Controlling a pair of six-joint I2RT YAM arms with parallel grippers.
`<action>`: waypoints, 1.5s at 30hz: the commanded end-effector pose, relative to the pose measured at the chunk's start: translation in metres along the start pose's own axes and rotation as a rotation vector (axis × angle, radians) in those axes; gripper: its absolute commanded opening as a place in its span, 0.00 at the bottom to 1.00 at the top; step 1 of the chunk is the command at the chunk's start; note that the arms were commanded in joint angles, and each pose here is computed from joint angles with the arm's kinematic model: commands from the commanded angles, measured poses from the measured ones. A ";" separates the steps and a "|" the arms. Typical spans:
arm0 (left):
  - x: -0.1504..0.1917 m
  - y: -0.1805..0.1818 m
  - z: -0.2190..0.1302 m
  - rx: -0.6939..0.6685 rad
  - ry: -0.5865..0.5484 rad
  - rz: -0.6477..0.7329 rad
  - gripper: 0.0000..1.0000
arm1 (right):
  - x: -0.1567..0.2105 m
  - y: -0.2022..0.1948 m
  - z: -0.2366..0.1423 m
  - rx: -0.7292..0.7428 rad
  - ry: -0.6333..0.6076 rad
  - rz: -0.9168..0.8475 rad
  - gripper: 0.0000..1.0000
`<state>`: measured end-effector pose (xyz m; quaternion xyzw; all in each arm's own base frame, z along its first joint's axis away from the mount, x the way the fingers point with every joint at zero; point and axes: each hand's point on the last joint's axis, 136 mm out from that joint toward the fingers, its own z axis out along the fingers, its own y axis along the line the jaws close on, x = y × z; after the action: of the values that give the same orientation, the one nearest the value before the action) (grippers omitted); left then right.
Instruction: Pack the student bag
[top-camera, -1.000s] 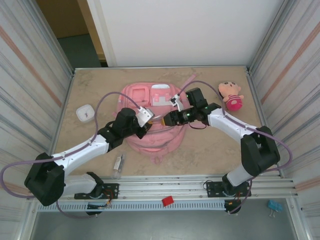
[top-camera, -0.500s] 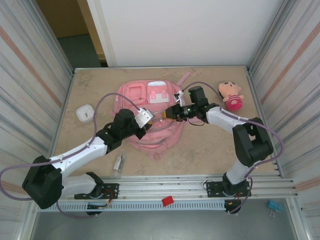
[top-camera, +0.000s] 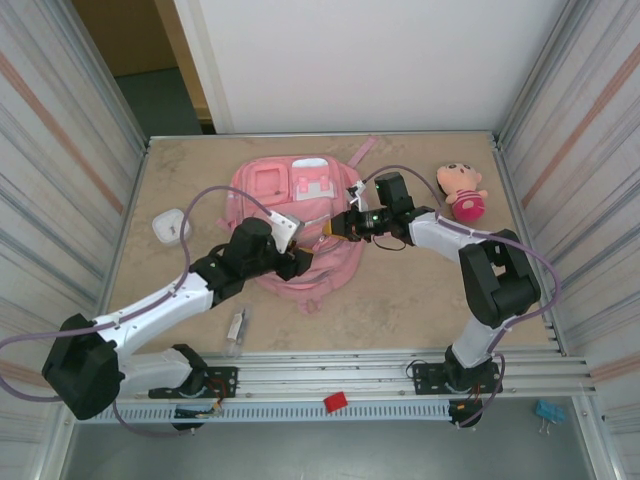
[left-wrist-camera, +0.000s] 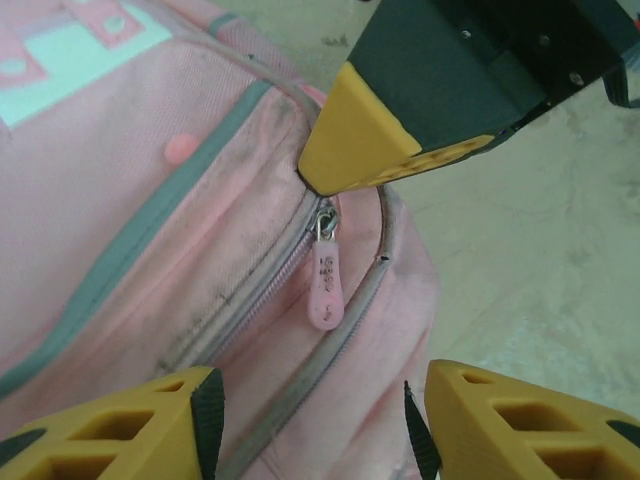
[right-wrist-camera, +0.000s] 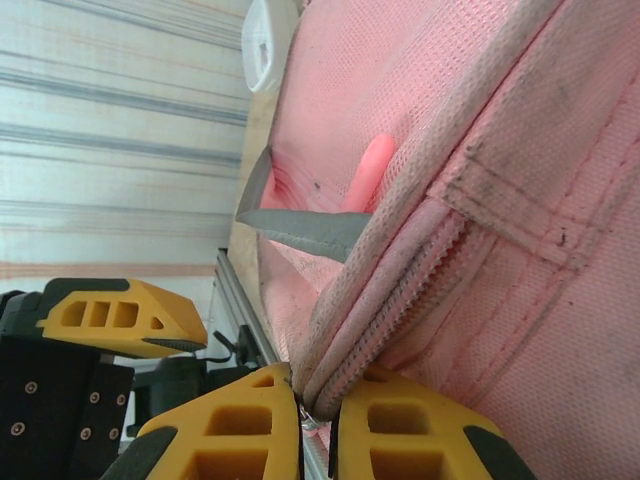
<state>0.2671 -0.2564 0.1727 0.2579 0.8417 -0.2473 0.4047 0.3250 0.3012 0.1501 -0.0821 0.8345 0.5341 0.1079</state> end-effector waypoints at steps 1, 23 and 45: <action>-0.002 -0.004 -0.001 0.001 0.051 -0.202 0.56 | -0.013 0.032 -0.007 -0.023 -0.050 -0.094 0.05; -0.008 -0.019 0.030 0.126 0.088 -0.420 0.52 | 0.000 0.058 -0.006 -0.034 -0.017 -0.171 0.04; 0.006 0.026 0.043 -0.112 0.116 -0.315 0.04 | 0.005 0.053 -0.020 0.036 -0.038 -0.178 0.00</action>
<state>0.2930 -0.2861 0.1429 0.1305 0.8958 -0.2986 0.3021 0.3156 0.3052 0.1619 -0.1018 0.8565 0.4862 0.1402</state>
